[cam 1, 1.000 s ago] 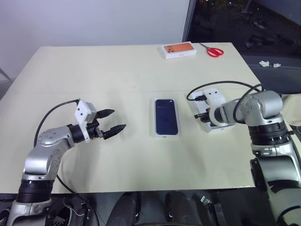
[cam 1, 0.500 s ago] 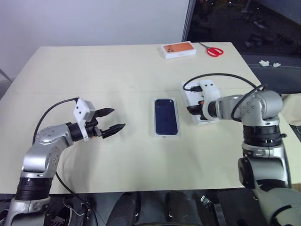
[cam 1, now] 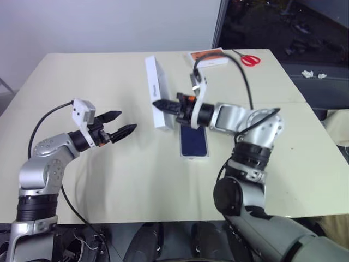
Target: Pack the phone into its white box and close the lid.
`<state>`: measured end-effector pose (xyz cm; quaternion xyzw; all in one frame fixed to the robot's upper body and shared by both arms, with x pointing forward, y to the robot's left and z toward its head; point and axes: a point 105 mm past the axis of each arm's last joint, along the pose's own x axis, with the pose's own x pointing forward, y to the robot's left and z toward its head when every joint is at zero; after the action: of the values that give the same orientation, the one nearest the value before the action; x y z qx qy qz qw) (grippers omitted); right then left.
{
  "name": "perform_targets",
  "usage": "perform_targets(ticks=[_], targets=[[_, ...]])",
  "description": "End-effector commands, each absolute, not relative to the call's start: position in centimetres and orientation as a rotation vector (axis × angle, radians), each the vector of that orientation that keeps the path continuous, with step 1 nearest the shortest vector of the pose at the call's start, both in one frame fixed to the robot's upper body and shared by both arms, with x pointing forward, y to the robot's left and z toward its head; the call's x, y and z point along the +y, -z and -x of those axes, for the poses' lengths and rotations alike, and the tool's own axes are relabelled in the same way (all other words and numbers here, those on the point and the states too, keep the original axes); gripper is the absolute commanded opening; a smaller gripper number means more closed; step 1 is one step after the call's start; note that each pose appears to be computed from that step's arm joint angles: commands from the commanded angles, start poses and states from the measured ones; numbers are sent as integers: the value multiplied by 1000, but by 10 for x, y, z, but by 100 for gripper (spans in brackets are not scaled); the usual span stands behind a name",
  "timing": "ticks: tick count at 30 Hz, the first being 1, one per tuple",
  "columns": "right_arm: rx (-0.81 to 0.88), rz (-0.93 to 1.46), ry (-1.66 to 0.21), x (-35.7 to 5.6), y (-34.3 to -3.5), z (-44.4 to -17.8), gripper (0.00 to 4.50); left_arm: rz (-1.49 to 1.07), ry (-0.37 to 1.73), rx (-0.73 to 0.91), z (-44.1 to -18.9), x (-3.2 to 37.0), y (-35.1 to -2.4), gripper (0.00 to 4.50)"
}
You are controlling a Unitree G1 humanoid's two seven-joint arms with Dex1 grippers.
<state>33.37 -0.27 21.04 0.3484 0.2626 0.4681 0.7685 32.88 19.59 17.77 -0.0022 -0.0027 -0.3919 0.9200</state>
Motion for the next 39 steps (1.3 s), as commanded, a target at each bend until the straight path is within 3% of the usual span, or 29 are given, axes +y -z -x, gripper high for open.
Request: perform_targets(ticks=[1,9,19,33,36,39], targets=[[639,-897,-1038,7,-188,-326,2,75,744,-77,-333,208,-194,450],[737,-970,-994,6,-154,-318,2,85,753,-54,-330,196,-183,450],[761,-975,-1024,8,-151,-310,2,112,787,-48,-329,182,-180,450],[857,-1006,-962,-3,-122,-305,2,102,841,3,-324,165,-164,450],[869,-1004,-950,-5,-118,-304,0,110,850,11,-325,160,-159,363],[862,-1019,-936,-7,-118,-306,0,101,855,18,-327,155,-156,214]])
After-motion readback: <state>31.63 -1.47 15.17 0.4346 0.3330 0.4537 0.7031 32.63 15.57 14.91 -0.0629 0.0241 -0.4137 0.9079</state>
